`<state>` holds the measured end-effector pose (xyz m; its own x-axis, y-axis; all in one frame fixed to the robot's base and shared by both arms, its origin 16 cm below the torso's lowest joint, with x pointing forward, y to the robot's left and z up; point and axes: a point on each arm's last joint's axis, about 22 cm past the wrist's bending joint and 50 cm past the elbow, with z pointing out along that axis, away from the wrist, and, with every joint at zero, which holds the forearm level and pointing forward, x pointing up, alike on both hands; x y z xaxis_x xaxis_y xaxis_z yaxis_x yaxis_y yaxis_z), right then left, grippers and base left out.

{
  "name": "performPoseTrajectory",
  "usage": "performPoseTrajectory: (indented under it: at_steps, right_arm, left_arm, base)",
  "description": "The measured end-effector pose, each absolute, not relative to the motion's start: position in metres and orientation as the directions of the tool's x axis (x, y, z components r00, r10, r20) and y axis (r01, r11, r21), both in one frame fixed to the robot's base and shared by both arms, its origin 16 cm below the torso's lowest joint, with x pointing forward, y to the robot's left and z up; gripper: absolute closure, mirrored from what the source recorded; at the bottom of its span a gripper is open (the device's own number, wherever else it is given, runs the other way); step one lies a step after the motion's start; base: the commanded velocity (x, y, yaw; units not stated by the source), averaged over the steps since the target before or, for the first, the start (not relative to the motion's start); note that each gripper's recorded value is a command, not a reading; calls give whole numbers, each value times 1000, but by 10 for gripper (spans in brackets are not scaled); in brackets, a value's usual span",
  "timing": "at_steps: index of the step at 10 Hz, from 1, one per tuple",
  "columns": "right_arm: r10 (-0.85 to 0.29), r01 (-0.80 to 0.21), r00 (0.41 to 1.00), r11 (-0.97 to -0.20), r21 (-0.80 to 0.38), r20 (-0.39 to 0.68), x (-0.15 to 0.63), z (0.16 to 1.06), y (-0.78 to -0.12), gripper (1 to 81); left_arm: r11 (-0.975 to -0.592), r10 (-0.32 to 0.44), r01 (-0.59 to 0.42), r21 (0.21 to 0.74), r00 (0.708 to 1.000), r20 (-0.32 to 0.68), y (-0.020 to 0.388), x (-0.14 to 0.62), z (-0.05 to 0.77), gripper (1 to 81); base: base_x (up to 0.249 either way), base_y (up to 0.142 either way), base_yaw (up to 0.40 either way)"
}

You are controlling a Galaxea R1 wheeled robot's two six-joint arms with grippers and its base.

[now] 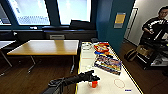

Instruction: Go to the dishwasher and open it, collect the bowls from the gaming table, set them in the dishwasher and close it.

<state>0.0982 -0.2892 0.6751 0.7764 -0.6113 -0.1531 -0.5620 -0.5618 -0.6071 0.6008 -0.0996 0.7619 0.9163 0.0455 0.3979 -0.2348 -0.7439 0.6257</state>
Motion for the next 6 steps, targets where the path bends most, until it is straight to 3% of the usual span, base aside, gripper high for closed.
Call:
performPoseTrajectory:
  at_steps: [2,6]
  right_arm:
    - [-608,-555,780,-563,-613,-147,101,676,-288,811]
    - [-606,-549,782,-562,-618,-144,103,678,-287,811]
  left_arm:
    - [-771,63,-214,600,912,406,-77,613,754,10]
    - [-755,47,-233,613,913,405,-82,605,757,10]
  base:
    - [0,0,0]
    - [0,0,0]
